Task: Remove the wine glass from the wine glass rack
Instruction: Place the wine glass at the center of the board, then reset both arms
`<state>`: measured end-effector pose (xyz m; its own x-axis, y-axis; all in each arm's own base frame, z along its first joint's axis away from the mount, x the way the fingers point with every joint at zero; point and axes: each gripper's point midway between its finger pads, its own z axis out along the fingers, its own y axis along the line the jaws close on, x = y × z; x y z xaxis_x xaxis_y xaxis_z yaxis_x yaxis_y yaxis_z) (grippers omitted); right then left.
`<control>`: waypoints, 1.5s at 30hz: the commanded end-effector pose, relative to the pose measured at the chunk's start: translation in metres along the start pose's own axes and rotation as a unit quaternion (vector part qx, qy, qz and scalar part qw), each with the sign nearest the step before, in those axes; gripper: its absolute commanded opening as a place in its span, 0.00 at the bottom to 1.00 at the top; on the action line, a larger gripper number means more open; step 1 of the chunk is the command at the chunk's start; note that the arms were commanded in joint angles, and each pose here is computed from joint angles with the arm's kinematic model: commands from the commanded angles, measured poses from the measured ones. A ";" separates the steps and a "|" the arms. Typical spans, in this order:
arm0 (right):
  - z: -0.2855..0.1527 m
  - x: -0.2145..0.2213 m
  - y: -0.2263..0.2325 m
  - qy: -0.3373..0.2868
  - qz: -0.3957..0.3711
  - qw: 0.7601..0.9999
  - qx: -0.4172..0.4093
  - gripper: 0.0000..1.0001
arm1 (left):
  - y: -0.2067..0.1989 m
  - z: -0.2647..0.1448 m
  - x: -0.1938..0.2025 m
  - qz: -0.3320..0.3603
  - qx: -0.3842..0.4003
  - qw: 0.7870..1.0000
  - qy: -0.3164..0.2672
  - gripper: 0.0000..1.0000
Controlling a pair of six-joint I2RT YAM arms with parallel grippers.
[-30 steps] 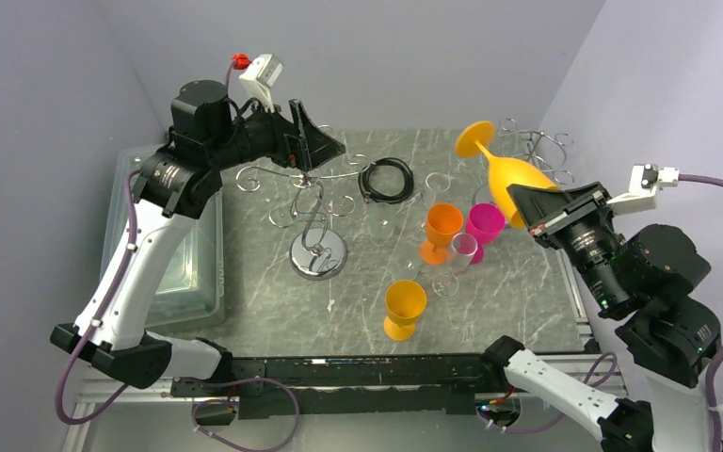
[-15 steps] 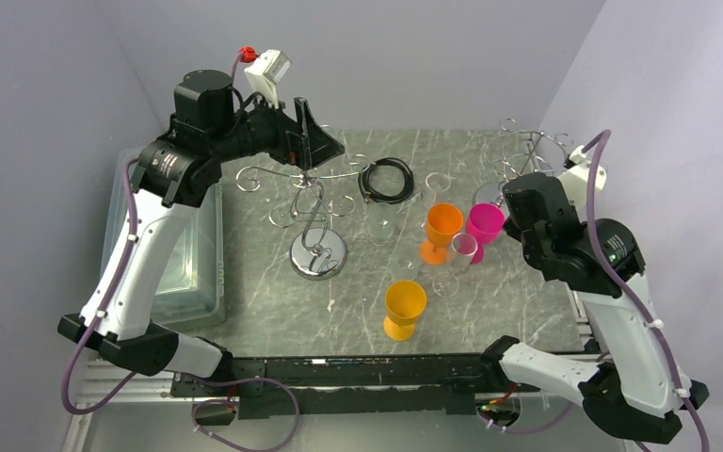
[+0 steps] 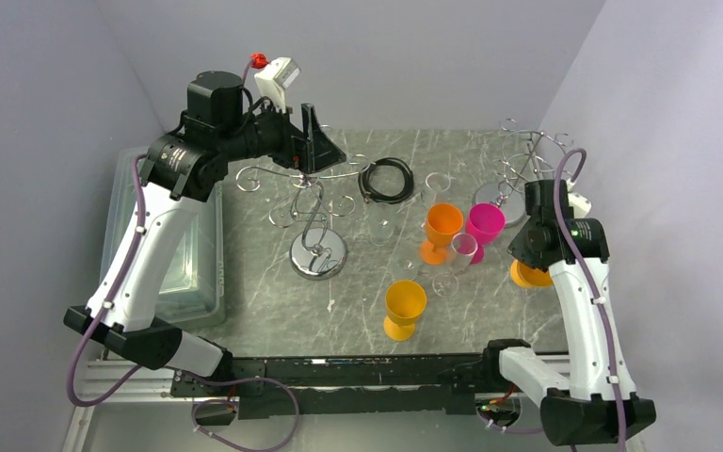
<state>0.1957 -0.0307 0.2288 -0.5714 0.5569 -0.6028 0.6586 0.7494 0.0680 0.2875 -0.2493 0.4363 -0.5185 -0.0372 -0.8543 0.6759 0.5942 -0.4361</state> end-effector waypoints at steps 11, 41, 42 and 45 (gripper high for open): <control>0.041 0.031 0.027 0.142 -0.002 0.985 -0.099 0.00 | -0.003 0.000 -0.002 0.018 0.012 1.000 -0.002 0.99; 0.024 -0.001 0.034 0.099 0.000 0.989 -0.111 0.61 | 0.017 0.012 -0.003 0.012 -0.030 0.999 0.006 0.99; 0.020 -0.002 0.035 0.097 0.001 0.989 -0.114 0.64 | 0.018 0.012 -0.004 0.013 -0.032 0.999 0.004 0.99; 0.006 -0.011 0.034 0.080 0.005 0.990 -0.120 0.74 | 0.018 0.010 -0.008 0.016 -0.039 0.999 -0.004 0.99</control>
<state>0.2304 -0.0137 0.2030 -0.6850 0.5990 -0.4146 0.5524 0.7981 0.2406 0.3063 -0.2503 0.4079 -0.5667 0.0039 -0.8239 0.6306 0.6457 -0.4306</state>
